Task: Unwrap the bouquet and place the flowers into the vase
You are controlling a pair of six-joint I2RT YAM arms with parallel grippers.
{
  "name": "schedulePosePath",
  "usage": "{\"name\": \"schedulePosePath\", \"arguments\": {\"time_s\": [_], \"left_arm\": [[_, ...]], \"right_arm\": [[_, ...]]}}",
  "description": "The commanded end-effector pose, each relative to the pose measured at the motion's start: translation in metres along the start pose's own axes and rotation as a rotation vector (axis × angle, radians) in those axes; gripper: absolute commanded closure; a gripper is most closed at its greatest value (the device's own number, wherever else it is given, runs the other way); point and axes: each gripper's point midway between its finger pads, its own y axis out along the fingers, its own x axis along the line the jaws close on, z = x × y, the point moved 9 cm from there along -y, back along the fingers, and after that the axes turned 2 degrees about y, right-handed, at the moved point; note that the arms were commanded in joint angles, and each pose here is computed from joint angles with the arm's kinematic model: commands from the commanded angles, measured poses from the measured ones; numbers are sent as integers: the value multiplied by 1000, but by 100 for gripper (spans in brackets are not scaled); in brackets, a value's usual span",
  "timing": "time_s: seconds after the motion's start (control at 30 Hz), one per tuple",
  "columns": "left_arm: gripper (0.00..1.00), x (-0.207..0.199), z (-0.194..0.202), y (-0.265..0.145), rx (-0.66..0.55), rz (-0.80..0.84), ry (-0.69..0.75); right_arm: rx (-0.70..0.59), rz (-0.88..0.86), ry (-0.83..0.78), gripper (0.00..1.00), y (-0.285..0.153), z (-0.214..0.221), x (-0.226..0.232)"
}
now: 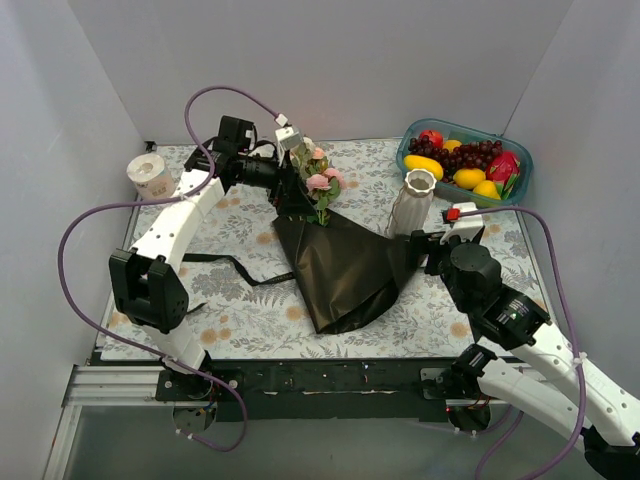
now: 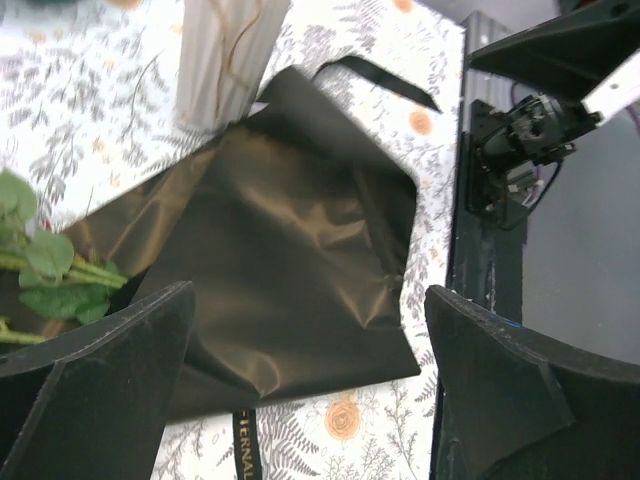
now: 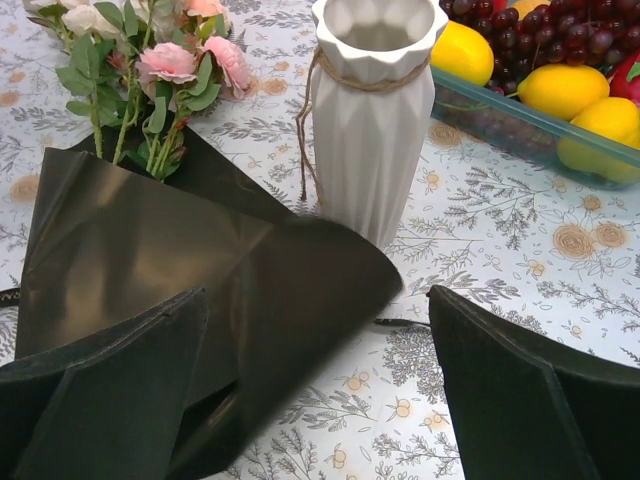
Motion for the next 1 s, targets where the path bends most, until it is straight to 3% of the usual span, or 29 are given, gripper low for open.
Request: {"name": "schedulePosePath", "arguments": {"time_s": [0.0,0.17,0.47,0.63,0.97], "left_arm": [[2,15,24,1,44,-127,-43],[2,44,51,15,104,-200,-90],[2,69,44,64,165,-145,14],[2,92,59,98,233,-148,20],[2,104,85,105,321,-164,-12]], "right_arm": [[-10,8,-2,2,0,-2,0],[-5,14,-6,2,-2,-4,-1],[28,-3,0,2,-8,2,-3],[22,-4,1,2,-13,3,-6],[26,19,-12,2,-13,9,-11]]}}
